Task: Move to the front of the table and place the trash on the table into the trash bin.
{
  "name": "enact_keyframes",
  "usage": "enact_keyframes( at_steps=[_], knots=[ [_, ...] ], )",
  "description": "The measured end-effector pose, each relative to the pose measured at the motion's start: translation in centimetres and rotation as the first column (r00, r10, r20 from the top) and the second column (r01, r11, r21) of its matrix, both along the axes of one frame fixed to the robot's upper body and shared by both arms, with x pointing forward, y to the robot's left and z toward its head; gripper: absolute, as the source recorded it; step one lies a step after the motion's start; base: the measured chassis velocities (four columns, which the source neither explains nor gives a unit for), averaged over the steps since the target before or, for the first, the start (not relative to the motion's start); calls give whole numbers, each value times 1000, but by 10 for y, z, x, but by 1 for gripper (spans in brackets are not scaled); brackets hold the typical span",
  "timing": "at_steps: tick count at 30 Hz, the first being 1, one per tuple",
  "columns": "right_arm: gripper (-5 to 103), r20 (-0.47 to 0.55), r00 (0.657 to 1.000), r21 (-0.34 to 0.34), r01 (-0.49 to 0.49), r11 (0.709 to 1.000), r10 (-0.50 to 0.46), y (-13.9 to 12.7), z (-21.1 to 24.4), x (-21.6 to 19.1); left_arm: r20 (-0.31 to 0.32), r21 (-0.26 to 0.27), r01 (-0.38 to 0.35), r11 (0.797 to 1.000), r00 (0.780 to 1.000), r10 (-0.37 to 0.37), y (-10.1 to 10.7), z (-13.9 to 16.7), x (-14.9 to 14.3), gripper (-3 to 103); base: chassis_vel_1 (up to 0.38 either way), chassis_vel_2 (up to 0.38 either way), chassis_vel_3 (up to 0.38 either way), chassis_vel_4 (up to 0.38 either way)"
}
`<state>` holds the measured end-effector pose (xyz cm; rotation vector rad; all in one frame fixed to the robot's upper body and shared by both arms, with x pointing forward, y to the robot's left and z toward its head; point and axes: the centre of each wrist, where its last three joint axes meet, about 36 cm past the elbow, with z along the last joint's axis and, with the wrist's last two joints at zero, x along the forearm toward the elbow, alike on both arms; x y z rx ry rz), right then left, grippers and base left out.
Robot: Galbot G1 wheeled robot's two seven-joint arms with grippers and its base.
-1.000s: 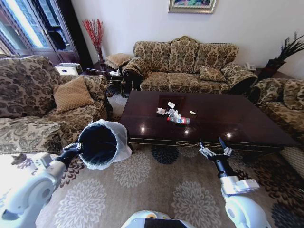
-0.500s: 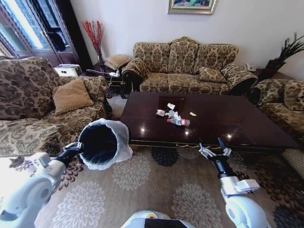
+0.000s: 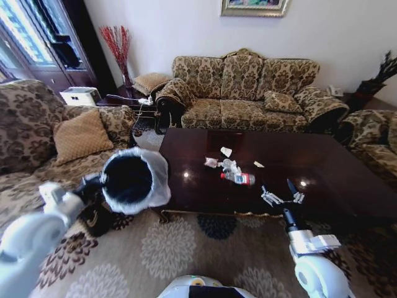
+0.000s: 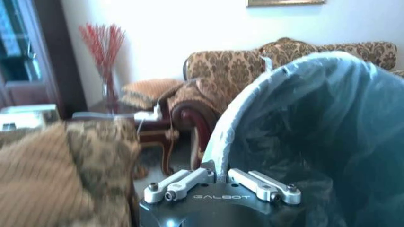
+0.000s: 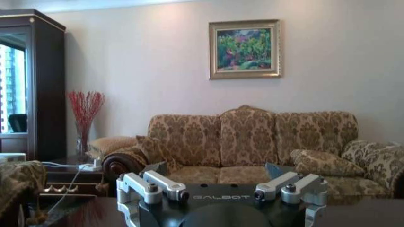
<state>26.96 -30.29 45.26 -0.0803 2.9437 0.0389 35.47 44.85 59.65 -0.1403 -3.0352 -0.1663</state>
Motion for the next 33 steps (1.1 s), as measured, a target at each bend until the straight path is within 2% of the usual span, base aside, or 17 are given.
enact_keyframes(
  at_steps=[5, 33],
  knots=[
    [100, 5, 1000, -2, -3, 1000, 3, -1, 1, 0, 40, 32, -9, 999, 999, 7, 13, 21, 22, 0, -90, 55, 18, -31],
    [100, 7, 1000, -2, -5, 1000, 6, -1, 2, -1, 36, 28, -9, 1000, 999, 8, 12, 20, 21, 0, 12, -7, -7, 10]
  ],
)
